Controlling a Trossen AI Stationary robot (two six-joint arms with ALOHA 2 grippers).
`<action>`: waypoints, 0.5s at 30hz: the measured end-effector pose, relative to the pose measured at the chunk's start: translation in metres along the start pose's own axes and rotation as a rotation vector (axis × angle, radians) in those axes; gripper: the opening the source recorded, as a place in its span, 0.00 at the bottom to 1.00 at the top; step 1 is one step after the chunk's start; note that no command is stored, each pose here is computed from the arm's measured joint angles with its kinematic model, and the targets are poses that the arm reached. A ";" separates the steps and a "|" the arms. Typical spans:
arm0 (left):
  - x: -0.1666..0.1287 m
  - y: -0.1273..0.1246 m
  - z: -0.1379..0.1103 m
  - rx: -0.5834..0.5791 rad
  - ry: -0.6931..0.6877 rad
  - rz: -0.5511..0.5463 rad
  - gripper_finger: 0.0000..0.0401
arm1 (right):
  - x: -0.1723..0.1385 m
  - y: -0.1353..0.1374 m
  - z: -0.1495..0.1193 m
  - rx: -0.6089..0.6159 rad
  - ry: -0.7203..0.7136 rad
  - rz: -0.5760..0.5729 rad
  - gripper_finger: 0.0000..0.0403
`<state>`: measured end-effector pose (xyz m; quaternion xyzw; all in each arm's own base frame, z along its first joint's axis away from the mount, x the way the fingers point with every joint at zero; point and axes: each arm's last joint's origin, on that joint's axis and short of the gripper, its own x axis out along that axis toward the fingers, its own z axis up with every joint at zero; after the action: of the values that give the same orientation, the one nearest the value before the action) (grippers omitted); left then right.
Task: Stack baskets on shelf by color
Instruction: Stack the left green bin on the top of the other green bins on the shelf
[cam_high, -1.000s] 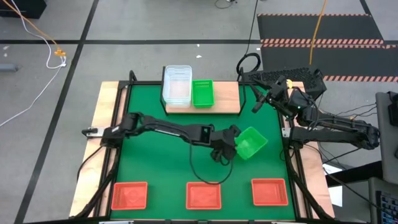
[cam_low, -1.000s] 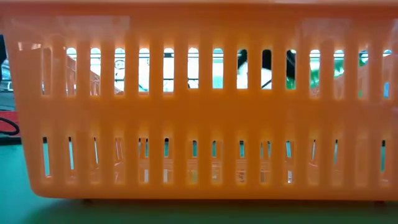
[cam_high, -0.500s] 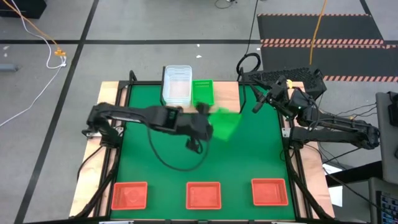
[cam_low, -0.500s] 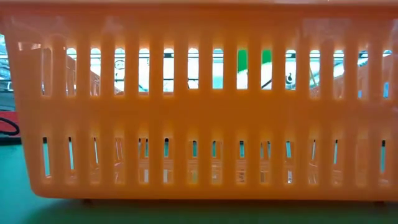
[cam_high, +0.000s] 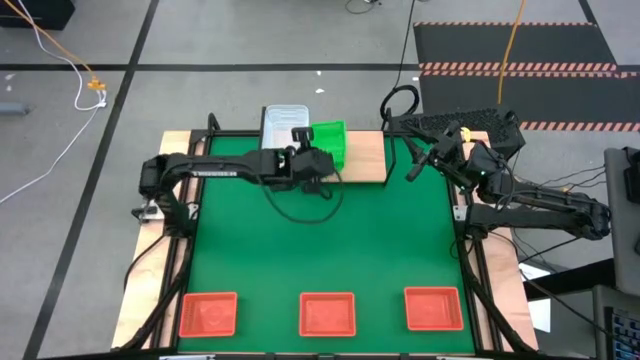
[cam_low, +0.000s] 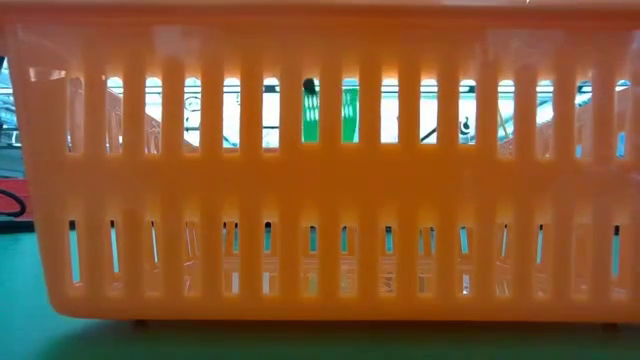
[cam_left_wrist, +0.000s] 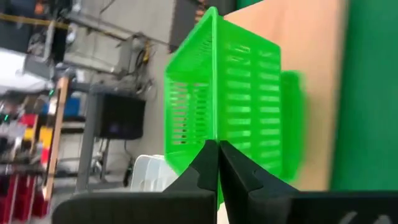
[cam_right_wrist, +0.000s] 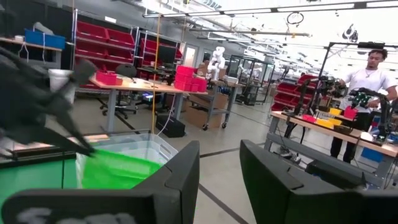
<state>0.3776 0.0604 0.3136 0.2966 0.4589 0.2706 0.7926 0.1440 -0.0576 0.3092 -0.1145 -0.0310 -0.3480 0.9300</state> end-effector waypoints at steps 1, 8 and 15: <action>0.010 0.000 -0.004 -0.017 0.000 0.017 0.01 | 0.000 0.000 0.000 0.000 0.001 0.000 0.28; 0.045 -0.006 -0.027 -0.049 0.020 0.050 0.01 | 0.000 0.000 0.000 -0.005 0.001 -0.001 0.28; 0.044 -0.019 -0.029 -0.042 -0.017 -0.064 0.01 | 0.000 0.000 0.000 -0.005 0.001 -0.001 0.28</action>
<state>0.3738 0.0851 0.2630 0.2674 0.4555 0.2521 0.8108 0.1440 -0.0577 0.3091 -0.1164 -0.0297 -0.3488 0.9295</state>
